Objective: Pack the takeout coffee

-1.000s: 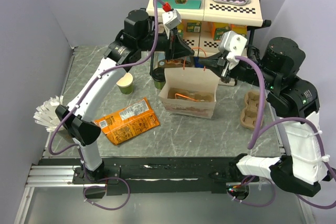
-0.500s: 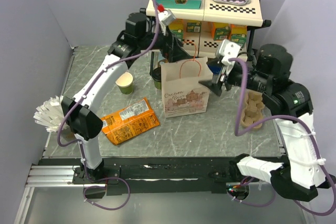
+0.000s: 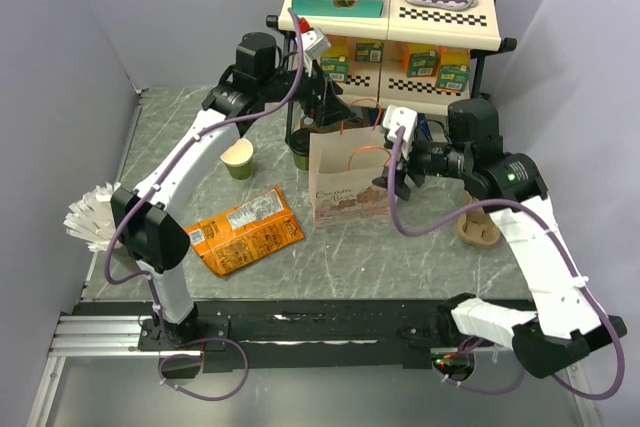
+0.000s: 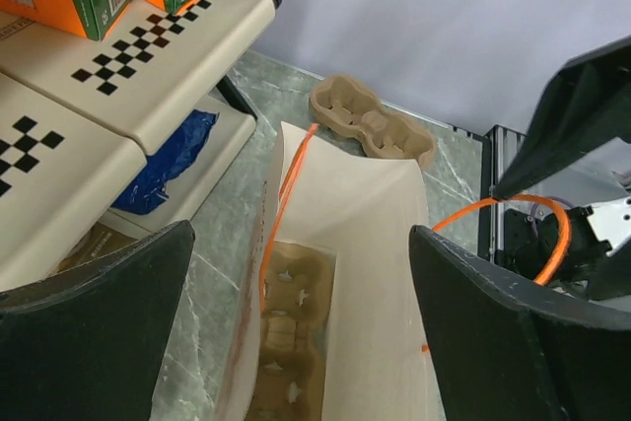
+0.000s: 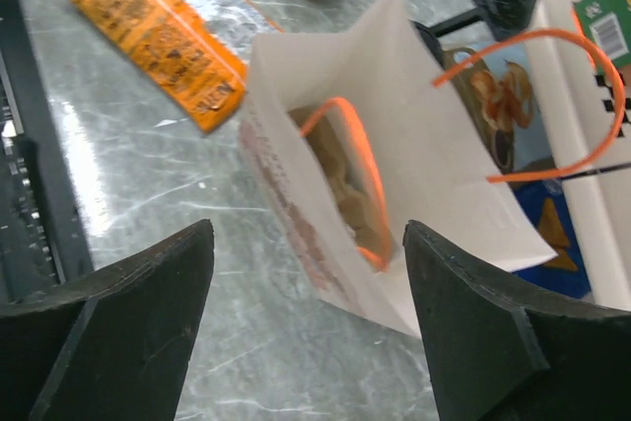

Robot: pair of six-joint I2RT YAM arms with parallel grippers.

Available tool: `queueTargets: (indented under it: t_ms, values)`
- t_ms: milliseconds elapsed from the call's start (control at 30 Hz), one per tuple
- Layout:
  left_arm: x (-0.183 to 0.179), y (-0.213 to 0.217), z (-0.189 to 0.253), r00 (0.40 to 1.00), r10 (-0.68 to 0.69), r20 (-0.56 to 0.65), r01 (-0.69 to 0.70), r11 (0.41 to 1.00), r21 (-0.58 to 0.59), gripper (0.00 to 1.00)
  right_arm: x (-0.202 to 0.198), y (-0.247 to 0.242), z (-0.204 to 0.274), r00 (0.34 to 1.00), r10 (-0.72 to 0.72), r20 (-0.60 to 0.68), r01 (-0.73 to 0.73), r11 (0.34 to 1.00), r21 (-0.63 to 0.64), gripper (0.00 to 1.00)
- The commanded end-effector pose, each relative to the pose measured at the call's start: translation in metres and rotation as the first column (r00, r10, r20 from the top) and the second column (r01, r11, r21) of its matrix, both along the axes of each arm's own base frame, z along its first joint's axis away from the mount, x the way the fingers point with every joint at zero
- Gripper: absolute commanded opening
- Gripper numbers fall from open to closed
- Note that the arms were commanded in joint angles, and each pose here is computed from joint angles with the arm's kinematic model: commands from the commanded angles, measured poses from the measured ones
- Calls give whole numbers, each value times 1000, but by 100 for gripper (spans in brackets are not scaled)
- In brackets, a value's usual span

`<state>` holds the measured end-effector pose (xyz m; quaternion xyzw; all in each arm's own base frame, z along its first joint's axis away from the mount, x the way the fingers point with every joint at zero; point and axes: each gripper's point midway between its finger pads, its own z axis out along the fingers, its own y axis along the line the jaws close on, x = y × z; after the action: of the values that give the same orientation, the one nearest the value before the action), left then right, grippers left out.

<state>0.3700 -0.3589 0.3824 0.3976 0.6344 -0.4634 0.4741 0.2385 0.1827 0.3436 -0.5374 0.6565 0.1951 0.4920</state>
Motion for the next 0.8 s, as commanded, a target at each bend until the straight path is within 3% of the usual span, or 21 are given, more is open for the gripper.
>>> queueTargets:
  t_ms: [0,200,300,400,433,500,533,600,767]
  values:
    - [1,-8,6,998,-60,35,60,998,-8,96,25,0,22,995,-11,97,9,1000,24,82]
    - [10,-15,-3,997,-74,15,74,997,-10,91,36,6,13,996,17,89,-19,1000,22,77]
    - [14,-19,-5,997,-82,11,82,997,-14,82,35,6,16,995,32,93,-34,999,27,71]
    - [14,-22,-7,995,-101,9,101,995,-19,63,31,8,18,993,61,100,-66,997,48,48]
    - [13,-23,-6,994,-108,5,108,994,-21,50,30,9,20,993,72,99,-77,996,54,31]
    - [9,-23,-1,992,-127,17,128,991,-30,35,27,13,19,994,90,56,-94,994,63,14]
    - [7,-23,3,991,-133,20,134,990,-35,19,28,15,26,994,95,59,-99,993,71,2]
    - [1,-19,18,990,-128,50,130,990,-47,1,25,14,39,994,86,70,-92,992,86,0]
    - [-14,-6,55,982,-105,154,115,992,-56,1,22,8,80,985,16,171,-43,987,153,0]
